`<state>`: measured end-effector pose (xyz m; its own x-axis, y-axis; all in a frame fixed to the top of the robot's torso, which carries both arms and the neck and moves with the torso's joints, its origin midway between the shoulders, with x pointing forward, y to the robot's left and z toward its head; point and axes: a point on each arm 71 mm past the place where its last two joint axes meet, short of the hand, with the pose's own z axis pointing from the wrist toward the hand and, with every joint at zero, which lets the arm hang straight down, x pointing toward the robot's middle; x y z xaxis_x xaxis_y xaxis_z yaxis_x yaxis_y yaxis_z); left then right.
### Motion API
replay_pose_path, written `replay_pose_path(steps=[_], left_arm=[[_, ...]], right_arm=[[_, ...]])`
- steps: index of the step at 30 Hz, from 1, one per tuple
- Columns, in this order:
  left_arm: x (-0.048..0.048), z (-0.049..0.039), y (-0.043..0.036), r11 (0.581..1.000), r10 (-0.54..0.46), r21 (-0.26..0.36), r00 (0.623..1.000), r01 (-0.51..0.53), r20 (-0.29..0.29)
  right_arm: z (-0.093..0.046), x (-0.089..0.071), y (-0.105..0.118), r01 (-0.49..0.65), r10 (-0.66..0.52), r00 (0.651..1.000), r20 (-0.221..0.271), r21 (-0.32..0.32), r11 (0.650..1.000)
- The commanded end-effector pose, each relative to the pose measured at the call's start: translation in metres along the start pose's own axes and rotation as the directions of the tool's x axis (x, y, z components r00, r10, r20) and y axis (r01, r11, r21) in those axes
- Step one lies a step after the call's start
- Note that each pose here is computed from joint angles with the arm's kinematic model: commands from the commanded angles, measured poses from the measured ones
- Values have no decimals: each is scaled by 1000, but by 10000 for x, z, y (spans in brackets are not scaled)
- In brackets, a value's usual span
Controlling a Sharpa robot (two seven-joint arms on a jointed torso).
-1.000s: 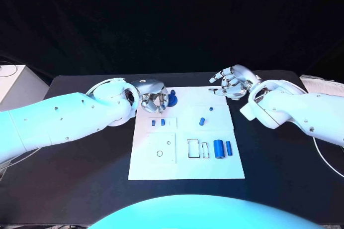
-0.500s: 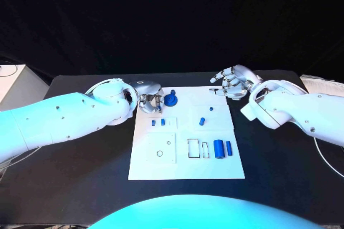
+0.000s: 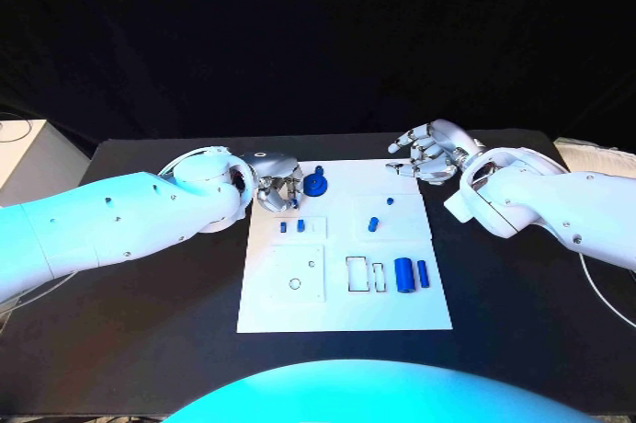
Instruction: Assemble the parts on the task board
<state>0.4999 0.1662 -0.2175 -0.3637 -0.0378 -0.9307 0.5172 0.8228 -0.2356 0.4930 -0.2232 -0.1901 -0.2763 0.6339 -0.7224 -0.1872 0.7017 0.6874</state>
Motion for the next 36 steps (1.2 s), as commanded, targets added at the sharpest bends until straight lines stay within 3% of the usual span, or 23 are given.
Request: replay_pose_path(steps=[1,36], left_arm=[[17,5,-19,1000,-2,3,1000,2,-24],[81,20,-51,1000,-4,6,998,5,-61]], right_arm=[[-2,11,8,3,-3,1000,-11,-11,1000],[-2,8,5,4,-4,1000,-10,-10,1000]])
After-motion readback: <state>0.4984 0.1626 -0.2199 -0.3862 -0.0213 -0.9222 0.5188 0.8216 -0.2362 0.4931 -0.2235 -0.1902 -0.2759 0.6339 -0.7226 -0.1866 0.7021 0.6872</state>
